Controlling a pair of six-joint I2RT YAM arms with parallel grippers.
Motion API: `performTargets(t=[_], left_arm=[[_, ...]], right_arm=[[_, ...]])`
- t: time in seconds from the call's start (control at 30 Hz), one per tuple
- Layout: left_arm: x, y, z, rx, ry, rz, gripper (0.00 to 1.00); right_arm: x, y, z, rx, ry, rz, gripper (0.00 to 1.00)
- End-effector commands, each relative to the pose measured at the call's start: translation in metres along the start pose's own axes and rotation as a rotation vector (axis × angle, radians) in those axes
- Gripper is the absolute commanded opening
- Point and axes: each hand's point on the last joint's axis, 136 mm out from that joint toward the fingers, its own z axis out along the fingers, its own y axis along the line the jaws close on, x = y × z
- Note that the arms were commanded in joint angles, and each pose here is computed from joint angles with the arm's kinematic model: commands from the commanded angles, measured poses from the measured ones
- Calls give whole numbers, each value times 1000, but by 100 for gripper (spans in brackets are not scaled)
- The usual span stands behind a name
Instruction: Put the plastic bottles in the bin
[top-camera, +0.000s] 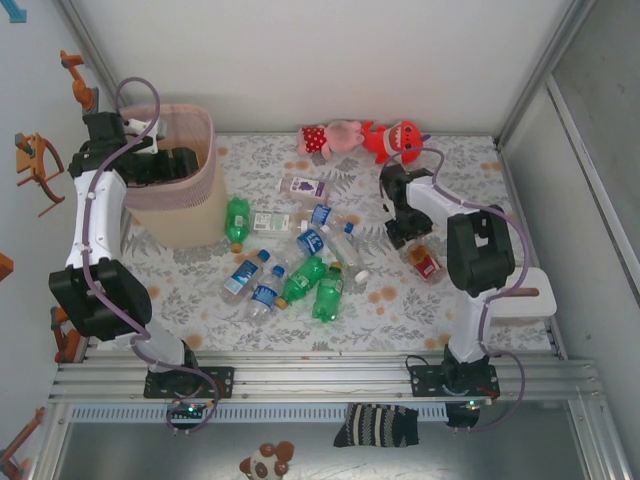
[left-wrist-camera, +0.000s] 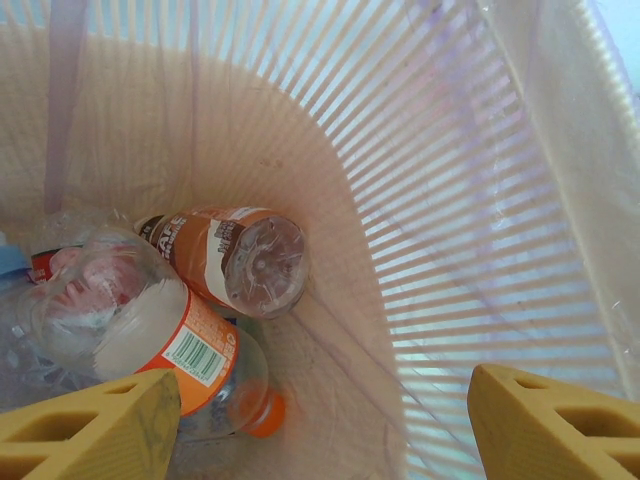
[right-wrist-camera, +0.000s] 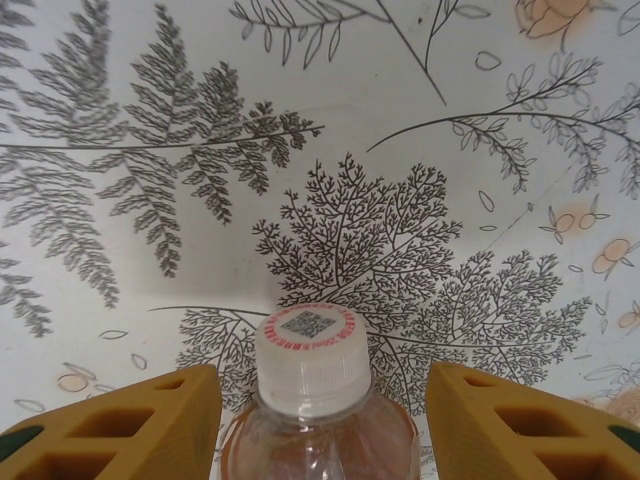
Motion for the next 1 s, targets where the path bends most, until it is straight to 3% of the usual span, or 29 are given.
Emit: performTargets(t=[0.0,0.3,0.6,0.77,0.97], left_arm=[[-5,-8,-11,19,-34,6,75],[-5,-10,-11,31,-35,6,75],[-5,-24,-7,125,-30,0,74],[-4,-36,-6,178,-25,10,74],[0,-55,-4,228,-15,62,74]], right_arm=[[-1,-3,1,-6,25,-19,54],[1,2,19,-28,81,-36,49],[3,4,27,-32,104,-43,42],[5,5,24,-41,97,-37,33],[6,5,16,-49,75,-29,31]])
